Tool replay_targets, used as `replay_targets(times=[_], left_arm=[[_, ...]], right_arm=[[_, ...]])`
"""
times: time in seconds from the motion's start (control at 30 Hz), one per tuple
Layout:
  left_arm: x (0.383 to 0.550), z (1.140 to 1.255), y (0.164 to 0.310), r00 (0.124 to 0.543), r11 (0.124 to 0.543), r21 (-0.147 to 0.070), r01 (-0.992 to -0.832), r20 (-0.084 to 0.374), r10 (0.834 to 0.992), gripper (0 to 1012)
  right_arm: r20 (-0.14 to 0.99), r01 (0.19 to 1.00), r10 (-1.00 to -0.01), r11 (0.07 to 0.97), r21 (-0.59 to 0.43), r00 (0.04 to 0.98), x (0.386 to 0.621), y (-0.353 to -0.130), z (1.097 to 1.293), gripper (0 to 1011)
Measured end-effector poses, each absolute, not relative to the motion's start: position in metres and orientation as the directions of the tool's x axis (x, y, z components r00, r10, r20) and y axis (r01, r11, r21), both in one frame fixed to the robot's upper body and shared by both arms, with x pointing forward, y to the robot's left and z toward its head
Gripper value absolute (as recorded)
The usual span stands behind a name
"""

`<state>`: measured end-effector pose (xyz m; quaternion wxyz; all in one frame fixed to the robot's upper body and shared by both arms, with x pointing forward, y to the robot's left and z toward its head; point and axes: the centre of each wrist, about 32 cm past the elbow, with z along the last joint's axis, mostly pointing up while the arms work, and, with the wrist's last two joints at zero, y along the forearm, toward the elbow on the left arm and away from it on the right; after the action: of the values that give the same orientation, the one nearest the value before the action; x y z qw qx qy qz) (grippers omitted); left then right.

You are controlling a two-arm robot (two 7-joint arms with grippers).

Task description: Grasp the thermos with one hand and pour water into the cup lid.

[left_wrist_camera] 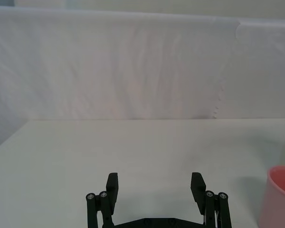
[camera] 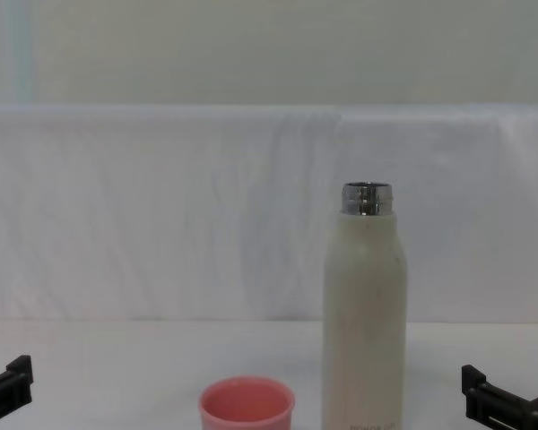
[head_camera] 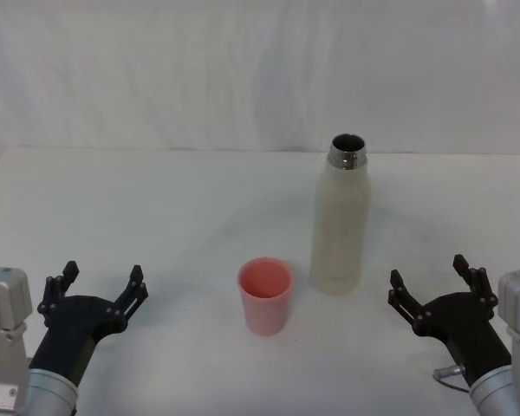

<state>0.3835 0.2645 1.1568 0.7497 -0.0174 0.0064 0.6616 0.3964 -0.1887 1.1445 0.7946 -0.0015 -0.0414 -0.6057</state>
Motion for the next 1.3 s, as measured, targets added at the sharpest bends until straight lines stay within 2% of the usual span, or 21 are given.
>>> replay_targets(times=[1.3], left_arm=[[0.3835,1.1568,0.2645,0.125,0.124,-0.018,-0.992,-0.033,0.992,1001]], right_arm=[[0.068,0.963,-0.962,0.266,0.048,0.263,0.3964,-0.1887,1.1445,1000]])
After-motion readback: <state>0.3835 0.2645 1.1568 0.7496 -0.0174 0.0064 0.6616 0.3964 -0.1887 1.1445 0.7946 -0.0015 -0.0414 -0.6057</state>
